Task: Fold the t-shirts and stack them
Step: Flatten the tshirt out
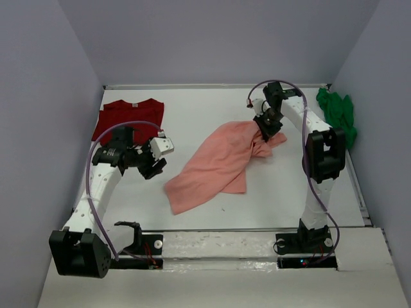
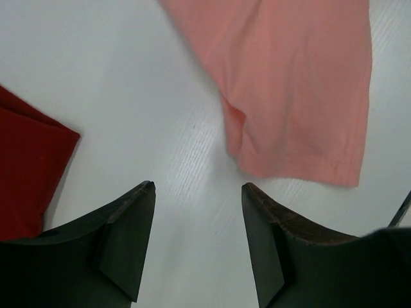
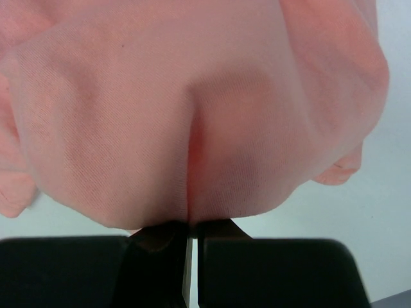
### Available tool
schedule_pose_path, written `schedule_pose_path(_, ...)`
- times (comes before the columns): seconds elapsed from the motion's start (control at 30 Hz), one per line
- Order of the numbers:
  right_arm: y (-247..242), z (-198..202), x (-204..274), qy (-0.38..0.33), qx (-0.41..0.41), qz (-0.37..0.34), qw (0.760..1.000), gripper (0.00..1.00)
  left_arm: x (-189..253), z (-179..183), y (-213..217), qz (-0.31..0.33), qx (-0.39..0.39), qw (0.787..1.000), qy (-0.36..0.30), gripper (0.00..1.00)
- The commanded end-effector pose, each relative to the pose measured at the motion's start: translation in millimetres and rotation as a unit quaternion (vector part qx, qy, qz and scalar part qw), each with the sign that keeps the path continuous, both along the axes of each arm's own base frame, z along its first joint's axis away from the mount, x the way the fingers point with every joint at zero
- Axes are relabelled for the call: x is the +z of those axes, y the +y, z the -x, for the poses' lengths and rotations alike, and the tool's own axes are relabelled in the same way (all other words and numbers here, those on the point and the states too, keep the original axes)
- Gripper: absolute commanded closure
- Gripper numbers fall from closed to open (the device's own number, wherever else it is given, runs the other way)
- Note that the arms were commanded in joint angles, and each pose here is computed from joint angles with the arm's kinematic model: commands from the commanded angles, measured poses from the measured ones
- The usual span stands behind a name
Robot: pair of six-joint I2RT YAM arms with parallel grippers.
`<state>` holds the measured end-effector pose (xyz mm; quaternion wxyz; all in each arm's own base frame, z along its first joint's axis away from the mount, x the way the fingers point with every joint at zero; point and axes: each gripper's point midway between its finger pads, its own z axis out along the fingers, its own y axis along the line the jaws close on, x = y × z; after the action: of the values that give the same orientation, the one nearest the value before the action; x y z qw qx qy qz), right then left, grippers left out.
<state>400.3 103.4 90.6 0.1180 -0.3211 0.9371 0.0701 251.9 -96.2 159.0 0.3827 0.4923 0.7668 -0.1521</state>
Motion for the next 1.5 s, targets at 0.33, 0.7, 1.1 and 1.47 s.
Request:
schedule_pose_path(0.33,1,-11,-12,-0.006,-0.023,0.013,1.000,1.00,-41,81,21,-0.208,-0.149,0.963,0.081,0.28)
schedule_pose_path(0.7,-5,-5,-17,0.002,-0.029,0.027,0.999,1.00,-68,104,-43,-0.184,-0.210,0.957,0.083,0.23)
schedule_pose_path(1.1,-6,-5,-22,0.004,-0.025,0.030,0.999,1.00,-84,84,-82,-0.139,-0.196,0.968,0.066,0.30)
schedule_pose_path(1.47,-9,-3,-26,0.003,-0.023,0.035,0.999,1.00,-116,110,-69,-0.185,-0.220,0.949,0.131,0.28)
